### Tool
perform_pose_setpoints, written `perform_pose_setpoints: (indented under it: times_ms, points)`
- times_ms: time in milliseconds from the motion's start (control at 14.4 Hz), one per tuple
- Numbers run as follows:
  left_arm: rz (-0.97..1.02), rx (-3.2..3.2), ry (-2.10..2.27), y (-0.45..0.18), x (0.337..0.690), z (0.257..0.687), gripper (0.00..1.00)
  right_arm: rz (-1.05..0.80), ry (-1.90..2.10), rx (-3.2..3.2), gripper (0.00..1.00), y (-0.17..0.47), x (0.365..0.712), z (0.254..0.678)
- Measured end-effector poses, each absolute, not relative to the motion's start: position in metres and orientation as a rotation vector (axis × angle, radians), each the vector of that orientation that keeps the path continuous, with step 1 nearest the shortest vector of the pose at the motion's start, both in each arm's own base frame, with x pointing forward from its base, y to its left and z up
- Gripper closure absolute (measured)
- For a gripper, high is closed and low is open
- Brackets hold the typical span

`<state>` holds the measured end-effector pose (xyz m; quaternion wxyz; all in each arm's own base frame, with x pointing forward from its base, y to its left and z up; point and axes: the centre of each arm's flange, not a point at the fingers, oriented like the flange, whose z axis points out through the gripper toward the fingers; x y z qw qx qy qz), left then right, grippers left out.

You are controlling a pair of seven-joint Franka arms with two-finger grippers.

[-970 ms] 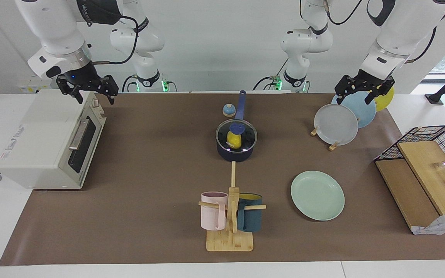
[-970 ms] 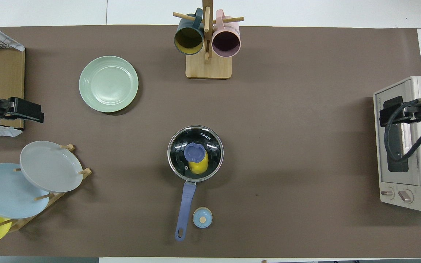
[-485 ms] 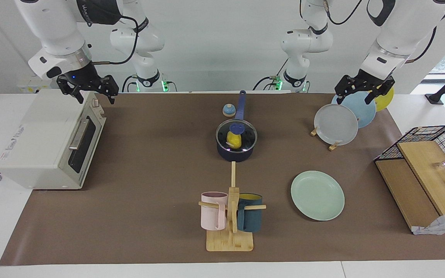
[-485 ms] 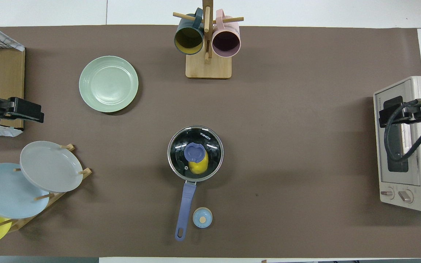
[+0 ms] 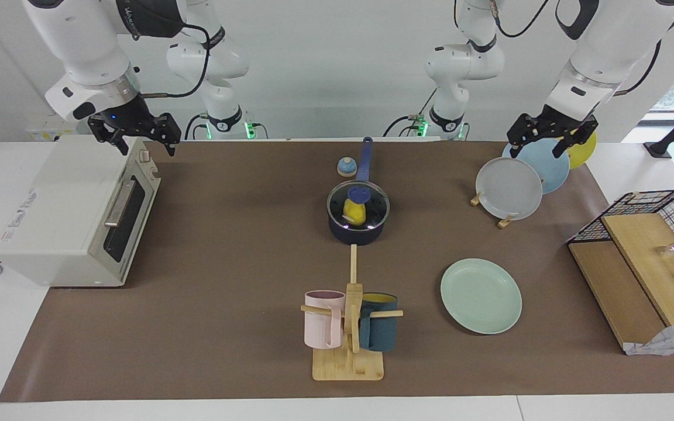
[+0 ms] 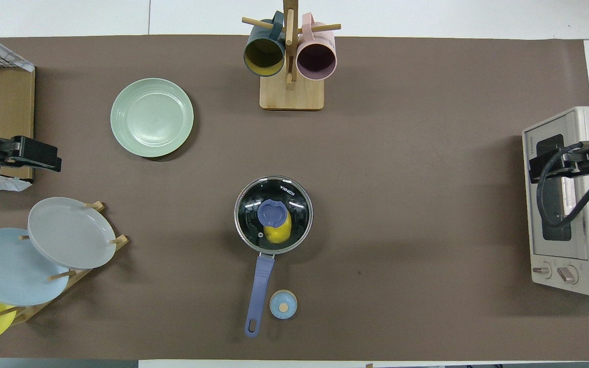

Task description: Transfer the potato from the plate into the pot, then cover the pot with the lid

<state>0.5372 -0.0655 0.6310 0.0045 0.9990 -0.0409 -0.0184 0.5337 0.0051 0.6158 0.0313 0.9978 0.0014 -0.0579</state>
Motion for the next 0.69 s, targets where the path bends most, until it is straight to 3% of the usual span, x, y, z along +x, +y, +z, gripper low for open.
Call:
perform_pose_setpoints:
  times_ms: [693]
  points:
    - [-0.058, 3.129, -0.128, -0.0655, 0.5372, 0.6310, 0.00, -0.188, 0.010, 3.130, 0.00, 0.0115, 0.5332, 0.6153]
